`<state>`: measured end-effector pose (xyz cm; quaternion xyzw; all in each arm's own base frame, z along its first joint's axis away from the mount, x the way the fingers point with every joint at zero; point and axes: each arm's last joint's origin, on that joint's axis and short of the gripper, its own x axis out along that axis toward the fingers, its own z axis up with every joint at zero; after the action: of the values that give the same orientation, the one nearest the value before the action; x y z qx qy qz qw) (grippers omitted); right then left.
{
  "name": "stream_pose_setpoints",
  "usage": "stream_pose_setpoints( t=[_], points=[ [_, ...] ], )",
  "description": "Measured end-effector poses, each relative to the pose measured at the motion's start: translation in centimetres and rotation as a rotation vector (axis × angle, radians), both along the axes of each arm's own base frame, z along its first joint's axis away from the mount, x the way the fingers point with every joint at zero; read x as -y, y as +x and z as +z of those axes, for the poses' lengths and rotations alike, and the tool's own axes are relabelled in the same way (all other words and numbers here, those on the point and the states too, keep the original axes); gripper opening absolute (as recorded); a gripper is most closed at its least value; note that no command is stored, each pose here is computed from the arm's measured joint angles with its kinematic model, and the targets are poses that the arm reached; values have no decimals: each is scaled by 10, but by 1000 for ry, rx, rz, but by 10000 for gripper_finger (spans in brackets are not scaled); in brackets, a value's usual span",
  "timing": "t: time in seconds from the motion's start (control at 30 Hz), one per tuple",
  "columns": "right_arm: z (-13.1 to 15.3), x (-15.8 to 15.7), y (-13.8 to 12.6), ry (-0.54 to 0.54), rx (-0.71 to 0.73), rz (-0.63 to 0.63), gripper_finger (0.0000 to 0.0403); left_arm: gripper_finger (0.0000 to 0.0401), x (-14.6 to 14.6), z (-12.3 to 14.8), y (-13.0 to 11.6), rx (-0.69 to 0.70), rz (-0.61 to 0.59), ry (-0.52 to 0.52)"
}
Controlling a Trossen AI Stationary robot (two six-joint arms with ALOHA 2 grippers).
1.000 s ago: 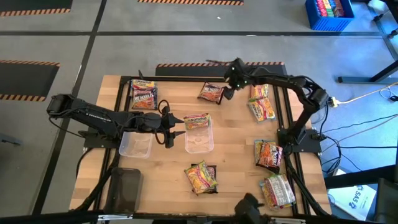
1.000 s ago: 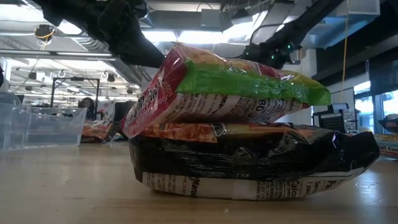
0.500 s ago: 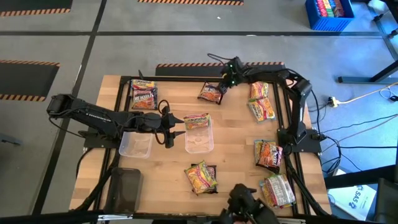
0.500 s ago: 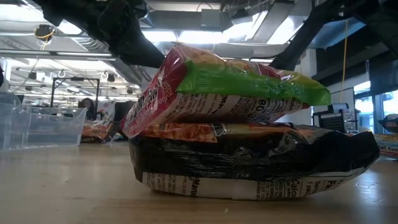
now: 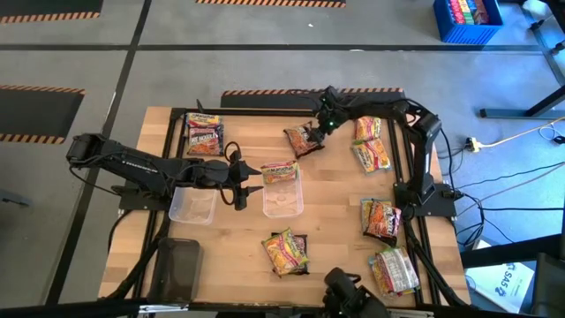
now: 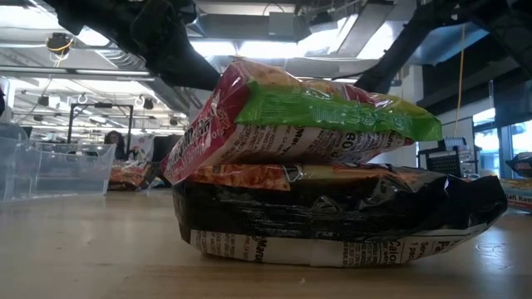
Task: Sort Maruchan noodles
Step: Put the black noodle pack into the left transparent bin
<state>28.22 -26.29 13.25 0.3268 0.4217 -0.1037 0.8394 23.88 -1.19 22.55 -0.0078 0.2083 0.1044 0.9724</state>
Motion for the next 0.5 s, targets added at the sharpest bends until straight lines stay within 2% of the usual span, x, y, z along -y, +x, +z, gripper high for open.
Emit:
stream_pose_setpoints(
  t=[0.1,0.2,0.5],
  points=[
    [0,-3,5,-16,-10,-9,266,218,0,0,0,1,0,-1],
    [1,-6,8,-31,-24,-12,244,218,0,0,0,1,0,-1],
    [2,-6,8,-48,-12,10,100,218,0,0,0,1,0,0]
  ],
)
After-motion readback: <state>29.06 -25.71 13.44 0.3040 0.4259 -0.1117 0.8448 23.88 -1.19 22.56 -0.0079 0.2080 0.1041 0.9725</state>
